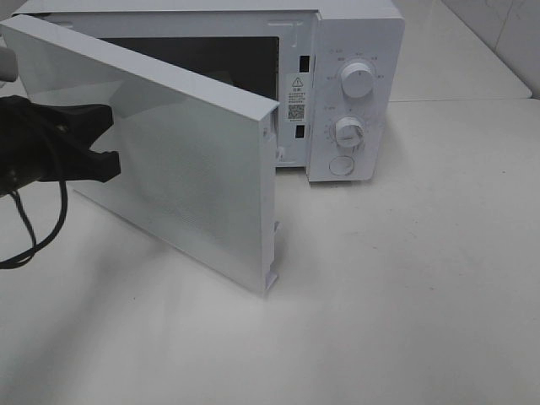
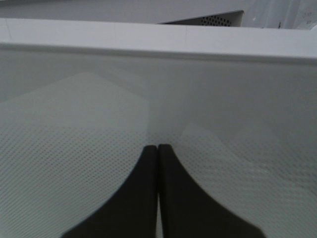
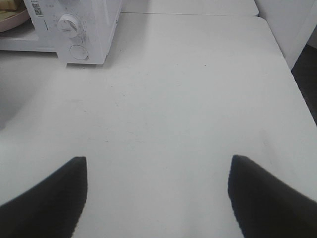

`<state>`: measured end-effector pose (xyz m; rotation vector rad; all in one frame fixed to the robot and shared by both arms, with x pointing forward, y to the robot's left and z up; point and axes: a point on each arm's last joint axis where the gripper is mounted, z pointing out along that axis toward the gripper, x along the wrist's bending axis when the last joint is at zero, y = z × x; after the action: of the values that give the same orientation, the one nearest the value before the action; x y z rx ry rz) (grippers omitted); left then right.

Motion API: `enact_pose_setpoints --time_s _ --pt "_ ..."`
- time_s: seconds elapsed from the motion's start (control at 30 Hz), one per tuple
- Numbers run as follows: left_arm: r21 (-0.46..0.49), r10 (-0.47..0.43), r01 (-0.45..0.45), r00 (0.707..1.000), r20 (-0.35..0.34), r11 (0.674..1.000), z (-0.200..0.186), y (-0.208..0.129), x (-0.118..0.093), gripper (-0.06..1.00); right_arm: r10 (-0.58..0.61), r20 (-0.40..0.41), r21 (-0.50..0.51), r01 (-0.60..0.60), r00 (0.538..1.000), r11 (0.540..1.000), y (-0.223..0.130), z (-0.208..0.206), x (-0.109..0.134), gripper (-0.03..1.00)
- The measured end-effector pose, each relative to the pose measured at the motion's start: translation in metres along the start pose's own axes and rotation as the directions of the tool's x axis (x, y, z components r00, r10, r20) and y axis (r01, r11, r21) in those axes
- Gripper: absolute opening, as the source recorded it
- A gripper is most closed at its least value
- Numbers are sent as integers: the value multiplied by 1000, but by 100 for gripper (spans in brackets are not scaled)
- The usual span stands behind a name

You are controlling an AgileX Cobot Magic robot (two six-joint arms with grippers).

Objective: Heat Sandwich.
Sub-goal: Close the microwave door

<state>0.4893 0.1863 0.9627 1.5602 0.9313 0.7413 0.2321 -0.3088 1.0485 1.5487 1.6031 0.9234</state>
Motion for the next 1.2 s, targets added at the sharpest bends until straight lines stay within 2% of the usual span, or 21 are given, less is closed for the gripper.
enact_pose_setpoints --time_s 0.4,1.0,1.2 --pt "-23 -34 33 998 -48 999 42 4 -34 0 0 0 0 0 1000 1000 0 0 0 76" --pt "-43 -63 60 996 -63 997 114 16 -76 0 0 0 0 0 1000 1000 0 0 0 76" --pt "-3 -74 74 996 -43 997 133 13 -87 0 0 0 0 0 1000 1000 0 0 0 76"
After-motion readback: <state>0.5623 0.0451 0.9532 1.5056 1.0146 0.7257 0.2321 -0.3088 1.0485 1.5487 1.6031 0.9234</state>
